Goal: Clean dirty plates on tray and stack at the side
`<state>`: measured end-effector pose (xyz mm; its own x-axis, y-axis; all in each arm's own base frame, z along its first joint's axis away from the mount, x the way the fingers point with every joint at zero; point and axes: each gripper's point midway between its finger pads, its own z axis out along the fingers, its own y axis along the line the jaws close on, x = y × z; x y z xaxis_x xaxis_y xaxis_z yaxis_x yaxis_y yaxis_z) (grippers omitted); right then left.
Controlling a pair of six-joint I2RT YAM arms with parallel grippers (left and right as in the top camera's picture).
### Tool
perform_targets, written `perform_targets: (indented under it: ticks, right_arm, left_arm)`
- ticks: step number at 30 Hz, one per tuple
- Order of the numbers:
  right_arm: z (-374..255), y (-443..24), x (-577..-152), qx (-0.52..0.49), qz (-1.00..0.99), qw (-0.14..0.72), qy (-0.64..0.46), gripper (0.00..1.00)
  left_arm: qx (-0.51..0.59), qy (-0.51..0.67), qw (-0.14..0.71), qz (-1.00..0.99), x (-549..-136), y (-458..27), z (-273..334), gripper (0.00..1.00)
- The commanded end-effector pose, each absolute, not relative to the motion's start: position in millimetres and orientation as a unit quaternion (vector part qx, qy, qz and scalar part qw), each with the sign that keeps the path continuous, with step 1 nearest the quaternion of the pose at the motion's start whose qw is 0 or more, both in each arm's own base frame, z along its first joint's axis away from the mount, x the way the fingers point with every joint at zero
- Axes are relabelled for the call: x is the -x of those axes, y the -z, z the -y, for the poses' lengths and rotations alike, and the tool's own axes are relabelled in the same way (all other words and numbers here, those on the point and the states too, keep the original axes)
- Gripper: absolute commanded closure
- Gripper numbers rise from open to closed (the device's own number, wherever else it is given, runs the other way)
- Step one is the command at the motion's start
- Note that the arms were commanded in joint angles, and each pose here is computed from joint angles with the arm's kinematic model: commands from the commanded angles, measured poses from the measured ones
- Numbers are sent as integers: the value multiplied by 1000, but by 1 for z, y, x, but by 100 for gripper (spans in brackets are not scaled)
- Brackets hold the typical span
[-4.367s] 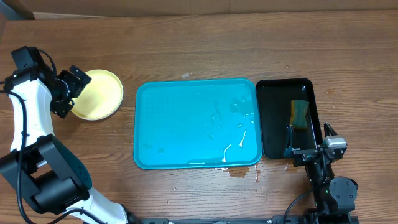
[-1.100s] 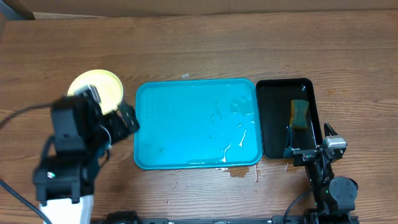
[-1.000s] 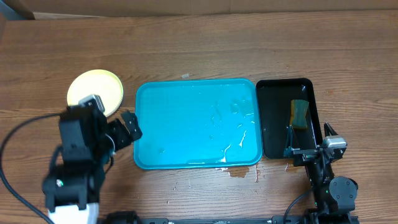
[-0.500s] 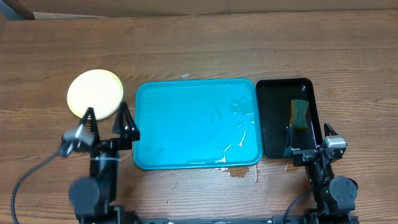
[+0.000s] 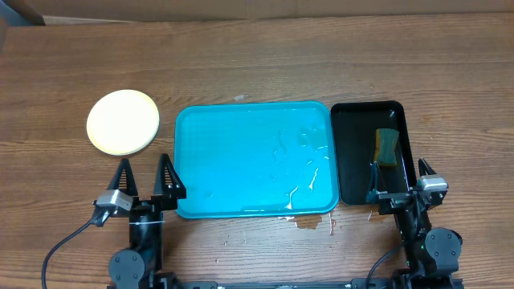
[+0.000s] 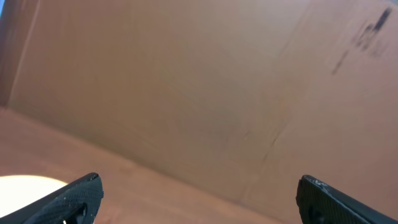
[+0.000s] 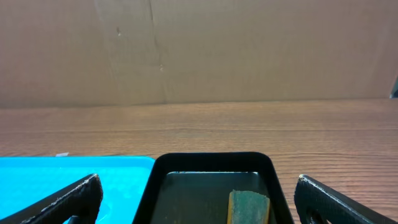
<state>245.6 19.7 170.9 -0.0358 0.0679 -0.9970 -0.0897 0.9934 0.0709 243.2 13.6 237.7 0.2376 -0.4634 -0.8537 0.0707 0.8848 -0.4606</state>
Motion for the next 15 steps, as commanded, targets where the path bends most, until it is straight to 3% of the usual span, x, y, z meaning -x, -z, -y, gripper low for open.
perform_targets:
  ticks: [1,9,15]
  right_arm:
    - [-19,-170,-246,8,-715,697,-54,0]
    - [-19,-170,-246,8,-715,697,-54,0]
    - [-19,-170,-246,8,-715,697,-54,0]
  left_arm:
    - [177,165,753,-612,-244,-222,-16,0]
    - [139,86,678,-717,-246,-158,-16,0]
    - [41,7,679,-733,-246,-156,-13,0]
